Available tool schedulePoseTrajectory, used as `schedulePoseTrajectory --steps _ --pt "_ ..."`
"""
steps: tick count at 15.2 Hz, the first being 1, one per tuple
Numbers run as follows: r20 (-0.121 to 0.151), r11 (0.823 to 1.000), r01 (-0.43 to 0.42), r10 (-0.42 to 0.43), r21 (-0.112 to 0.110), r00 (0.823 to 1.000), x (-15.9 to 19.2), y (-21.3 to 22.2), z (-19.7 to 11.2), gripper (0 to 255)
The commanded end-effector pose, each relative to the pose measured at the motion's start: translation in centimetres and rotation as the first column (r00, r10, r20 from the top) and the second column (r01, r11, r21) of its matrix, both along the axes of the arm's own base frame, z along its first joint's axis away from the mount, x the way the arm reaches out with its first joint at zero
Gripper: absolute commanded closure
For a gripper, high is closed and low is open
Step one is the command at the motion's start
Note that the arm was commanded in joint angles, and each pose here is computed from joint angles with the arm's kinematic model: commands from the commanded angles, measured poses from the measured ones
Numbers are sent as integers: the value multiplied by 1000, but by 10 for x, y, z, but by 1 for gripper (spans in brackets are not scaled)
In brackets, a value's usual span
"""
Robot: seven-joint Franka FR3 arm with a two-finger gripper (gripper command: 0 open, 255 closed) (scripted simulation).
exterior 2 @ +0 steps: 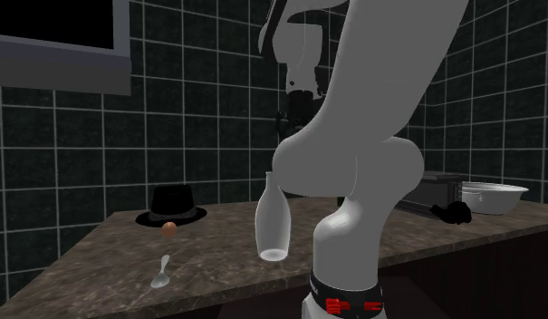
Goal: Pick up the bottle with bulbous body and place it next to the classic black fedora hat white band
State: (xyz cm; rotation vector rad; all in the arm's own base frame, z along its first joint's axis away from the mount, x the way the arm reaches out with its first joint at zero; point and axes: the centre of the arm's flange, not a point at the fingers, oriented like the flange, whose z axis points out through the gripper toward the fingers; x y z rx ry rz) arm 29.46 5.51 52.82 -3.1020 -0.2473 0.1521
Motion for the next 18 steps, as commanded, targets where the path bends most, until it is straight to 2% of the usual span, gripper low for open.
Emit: schedulePoseTrajectory --steps 1,7,14,18 --pt "10 1000 -3 3 -10 1000 1 24 -15 0" --pt "33 999 -17 18 -40 999 6 87 -62 0" --pt "33 999 -17 18 -40 999 3 86 -99 0" --pt "33 999 -17 18 -40 999 3 86 -102 0"
